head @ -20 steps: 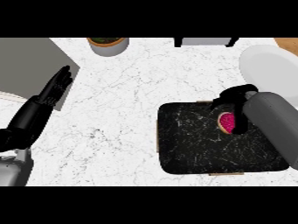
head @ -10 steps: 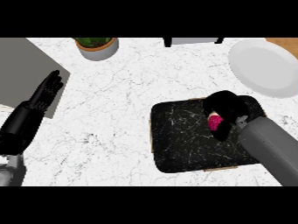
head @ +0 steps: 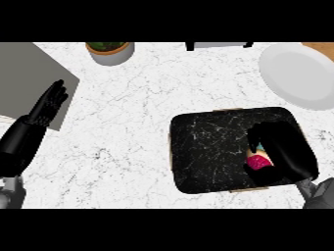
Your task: Pick the cupcake from the tray and place it in the plate
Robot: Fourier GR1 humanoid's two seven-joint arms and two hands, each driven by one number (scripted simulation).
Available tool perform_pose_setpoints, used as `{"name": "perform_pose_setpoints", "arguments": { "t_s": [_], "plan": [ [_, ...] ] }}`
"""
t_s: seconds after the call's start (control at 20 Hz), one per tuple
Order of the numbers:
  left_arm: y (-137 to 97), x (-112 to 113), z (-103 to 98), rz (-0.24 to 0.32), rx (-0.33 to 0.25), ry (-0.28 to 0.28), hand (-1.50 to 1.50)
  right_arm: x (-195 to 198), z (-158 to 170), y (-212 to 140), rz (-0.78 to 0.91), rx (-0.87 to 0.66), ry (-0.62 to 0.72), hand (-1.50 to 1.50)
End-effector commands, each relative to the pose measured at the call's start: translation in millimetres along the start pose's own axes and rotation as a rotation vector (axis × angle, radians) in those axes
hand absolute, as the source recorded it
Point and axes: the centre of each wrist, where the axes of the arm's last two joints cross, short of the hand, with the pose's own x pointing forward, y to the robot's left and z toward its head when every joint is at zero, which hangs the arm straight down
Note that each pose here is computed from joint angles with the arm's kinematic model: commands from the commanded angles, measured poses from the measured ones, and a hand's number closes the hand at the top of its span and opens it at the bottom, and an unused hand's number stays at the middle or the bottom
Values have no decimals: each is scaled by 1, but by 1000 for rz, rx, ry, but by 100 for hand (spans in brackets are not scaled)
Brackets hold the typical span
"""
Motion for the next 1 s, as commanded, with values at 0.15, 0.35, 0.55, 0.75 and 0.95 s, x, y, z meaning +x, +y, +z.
{"name": "perform_pose_setpoints", "arguments": {
  "t_s": [0.15, 0.35, 0.55, 0.75, 0.95],
  "plan": [
    [-10, 3, -3, -9, -23, -22, 0, 3, 62, -66, -52, -208, 99, 150],
    [8, 24, -19, 6, -42, -54, 0, -23, 69, -78, -38, -313, 166, 150],
    [-6, 17, -15, 16, -76, -59, 0, -59, 64, -69, -24, -345, 232, 150],
    [2, 7, -12, 13, -77, -60, 0, -73, 30, -81, -98, -351, 286, 150],
    [-20, 21, -11, 25, -92, -70, 0, -114, 9, -77, -125, -378, 297, 150]
  ]
}}
